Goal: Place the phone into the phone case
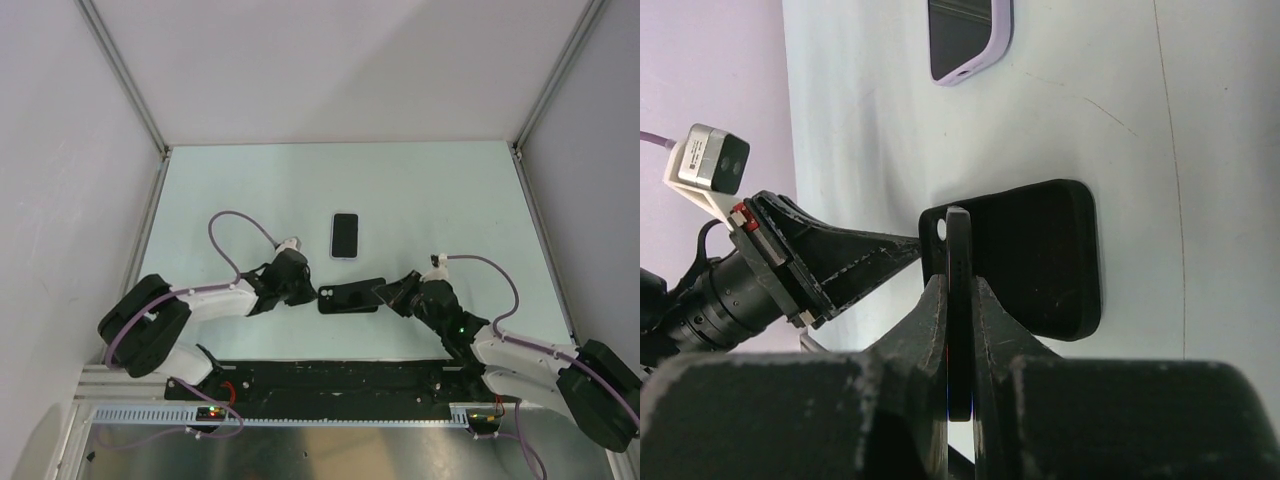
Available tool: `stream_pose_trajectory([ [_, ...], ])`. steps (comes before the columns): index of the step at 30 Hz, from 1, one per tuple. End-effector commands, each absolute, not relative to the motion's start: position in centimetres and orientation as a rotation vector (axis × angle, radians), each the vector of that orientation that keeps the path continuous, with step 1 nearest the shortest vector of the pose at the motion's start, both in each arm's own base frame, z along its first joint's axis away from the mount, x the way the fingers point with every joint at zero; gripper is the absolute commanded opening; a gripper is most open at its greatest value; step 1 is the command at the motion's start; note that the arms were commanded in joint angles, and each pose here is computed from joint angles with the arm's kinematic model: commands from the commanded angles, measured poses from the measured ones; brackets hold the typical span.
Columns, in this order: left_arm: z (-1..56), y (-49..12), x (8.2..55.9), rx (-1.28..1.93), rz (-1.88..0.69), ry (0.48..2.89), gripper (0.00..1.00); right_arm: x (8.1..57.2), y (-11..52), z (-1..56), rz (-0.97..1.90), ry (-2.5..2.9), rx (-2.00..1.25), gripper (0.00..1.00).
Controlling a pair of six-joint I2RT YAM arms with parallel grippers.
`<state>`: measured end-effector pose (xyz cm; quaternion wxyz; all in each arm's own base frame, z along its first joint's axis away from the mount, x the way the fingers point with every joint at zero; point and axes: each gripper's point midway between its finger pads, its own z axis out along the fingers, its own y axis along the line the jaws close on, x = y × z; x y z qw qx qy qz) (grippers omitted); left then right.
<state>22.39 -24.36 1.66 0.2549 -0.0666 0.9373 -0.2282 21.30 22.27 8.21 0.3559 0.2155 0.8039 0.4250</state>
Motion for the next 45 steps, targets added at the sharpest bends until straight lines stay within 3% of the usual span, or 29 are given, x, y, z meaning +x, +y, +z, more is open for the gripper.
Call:
stream_pose_trajectory([
  [1, 2.0, -26.1, 23.0, -0.155, -0.645, 2.527, 0.14, 20.7, 23.0, 7.5, 1.141, 2.107, 0.540, 0.00],
  [16, 1.6, -27.9, 23.2, -0.094, -0.654, 2.554, 0.06, 19.7, 26.3, 5.6, 1.218, 2.212, 0.419, 0.00],
  [23, 2.0, -28.1, 22.9, -0.106, -0.673, 2.545, 0.03, 19.1, 25.8, 2.9, 1.122, 2.281, 0.487, 0.00],
  [34, 2.6, -28.0, 19.6, -0.121, -0.699, 2.521, 0.00, 18.6, 24.3, 0.9, 1.020, 2.329, 0.653, 0.00],
  [45, 3.7, -30.4, 17.6, -0.063, -0.760, 2.511, 0.00, 18.2, 24.9, 0.7, 1.009, 2.344, 0.620, 0.00],
])
